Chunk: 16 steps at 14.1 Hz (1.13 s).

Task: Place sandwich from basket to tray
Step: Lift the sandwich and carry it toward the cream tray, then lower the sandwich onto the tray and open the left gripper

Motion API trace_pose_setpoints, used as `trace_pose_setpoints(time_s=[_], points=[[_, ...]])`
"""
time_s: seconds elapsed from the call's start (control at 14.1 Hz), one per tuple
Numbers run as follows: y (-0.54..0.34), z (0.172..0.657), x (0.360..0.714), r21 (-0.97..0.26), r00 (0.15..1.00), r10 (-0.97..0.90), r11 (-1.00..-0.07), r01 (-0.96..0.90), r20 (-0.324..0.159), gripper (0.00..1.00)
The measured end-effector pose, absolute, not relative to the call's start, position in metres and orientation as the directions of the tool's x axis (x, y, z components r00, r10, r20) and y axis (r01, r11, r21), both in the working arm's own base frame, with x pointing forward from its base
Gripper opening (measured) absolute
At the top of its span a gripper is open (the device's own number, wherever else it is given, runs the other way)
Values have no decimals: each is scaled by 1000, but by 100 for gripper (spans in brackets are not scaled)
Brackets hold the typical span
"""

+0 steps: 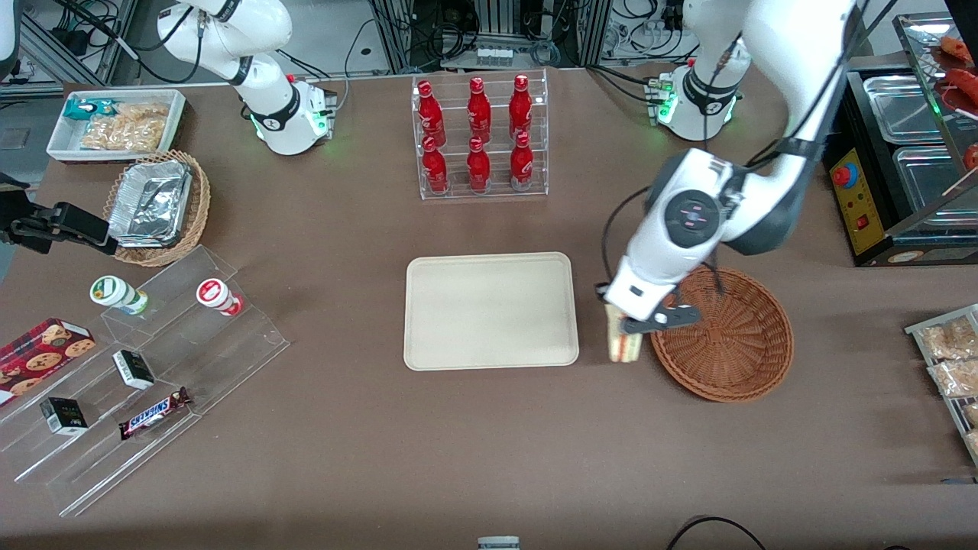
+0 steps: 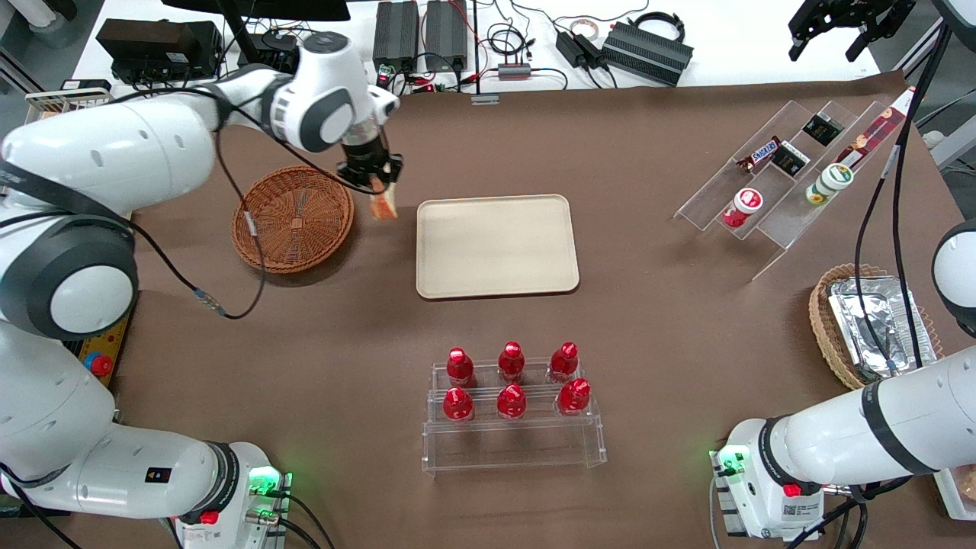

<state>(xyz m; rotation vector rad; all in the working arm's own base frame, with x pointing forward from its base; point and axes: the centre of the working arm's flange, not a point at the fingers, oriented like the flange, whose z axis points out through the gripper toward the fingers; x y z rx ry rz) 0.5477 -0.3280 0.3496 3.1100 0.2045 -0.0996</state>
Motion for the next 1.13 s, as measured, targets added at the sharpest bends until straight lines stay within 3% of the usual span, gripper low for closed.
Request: trace_pose_setpoints(time_s=[0.42, 1.13], points=[[-478, 294, 507, -5, 995, 92, -996, 92, -46, 15], [-529, 237, 505, -52, 995, 91, -995, 89, -29, 17]])
